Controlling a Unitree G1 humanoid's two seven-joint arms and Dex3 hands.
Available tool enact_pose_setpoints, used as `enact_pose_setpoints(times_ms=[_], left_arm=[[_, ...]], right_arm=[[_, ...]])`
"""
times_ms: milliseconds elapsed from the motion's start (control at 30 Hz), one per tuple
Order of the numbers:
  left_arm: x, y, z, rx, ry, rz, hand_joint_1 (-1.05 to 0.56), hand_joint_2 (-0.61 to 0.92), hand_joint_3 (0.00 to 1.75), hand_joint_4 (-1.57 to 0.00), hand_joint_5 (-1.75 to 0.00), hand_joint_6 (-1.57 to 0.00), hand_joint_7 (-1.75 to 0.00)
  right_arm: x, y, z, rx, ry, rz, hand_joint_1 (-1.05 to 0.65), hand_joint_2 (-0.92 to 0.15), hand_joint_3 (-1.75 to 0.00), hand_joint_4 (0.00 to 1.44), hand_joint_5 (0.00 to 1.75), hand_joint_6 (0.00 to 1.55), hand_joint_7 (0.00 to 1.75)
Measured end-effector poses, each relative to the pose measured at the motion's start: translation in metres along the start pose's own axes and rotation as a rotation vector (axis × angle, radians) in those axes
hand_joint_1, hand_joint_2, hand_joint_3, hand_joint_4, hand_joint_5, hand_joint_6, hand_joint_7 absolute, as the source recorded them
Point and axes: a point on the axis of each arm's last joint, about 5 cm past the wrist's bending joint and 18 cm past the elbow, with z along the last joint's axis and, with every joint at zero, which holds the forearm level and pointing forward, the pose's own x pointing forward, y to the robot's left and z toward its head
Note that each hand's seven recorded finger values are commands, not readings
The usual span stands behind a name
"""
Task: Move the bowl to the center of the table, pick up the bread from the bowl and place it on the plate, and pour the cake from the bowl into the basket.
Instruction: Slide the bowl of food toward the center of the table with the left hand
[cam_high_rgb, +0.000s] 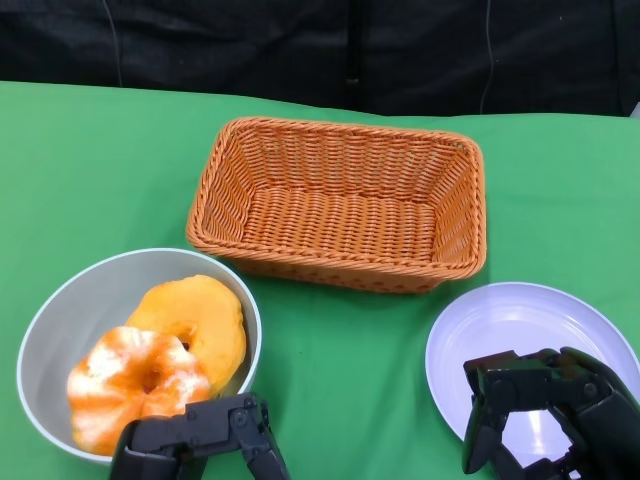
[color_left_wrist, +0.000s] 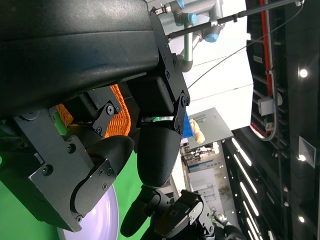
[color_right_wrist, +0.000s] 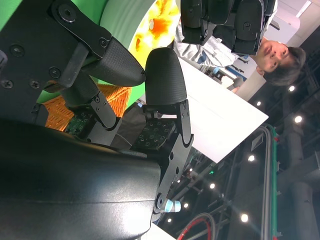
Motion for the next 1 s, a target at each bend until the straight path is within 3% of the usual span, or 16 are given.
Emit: enact_pose_setpoints(times_ms=[633, 767, 867, 1000], left_arm=[[0.0, 0.0, 0.0, -0.003, -0.002, 0.005, 0.02, 0.21, 1.68, -1.09, -1.55, -1.05, -1.4], [0.001, 0.002, 0.001, 0.018, -0.01, 0.024, -0.15, 0.41, 1.19, -0.85, -1.44, -0.83, -1.23], [0.003, 0.005, 0.005, 0.027, -0.033, 0.039, -0.25, 0.5, 0.95, -0.71, -1.35, -0.7, -1.13], [0.009, 0.009, 0.015, 0.028, -0.063, 0.054, -0.32, 0.61, 0.74, -0.64, -1.24, -0.6, -0.99]], right_arm=[[0.0, 0.0, 0.0, 0.0, 0.005, 0.0, -0.13, -0.12, -1.75, 1.11, 1.58, 1.06, 1.32], [0.0, 0.0, 0.0, 0.0, 0.004, -0.001, -0.13, -0.12, -1.75, 1.11, 1.58, 1.06, 1.32], [0.0, 0.0, 0.0, 0.001, 0.005, -0.001, -0.12, -0.13, -1.75, 1.11, 1.58, 1.06, 1.32], [0.0, 0.0, 0.0, 0.001, 0.005, -0.001, -0.12, -0.13, -1.75, 1.11, 1.59, 1.05, 1.33]])
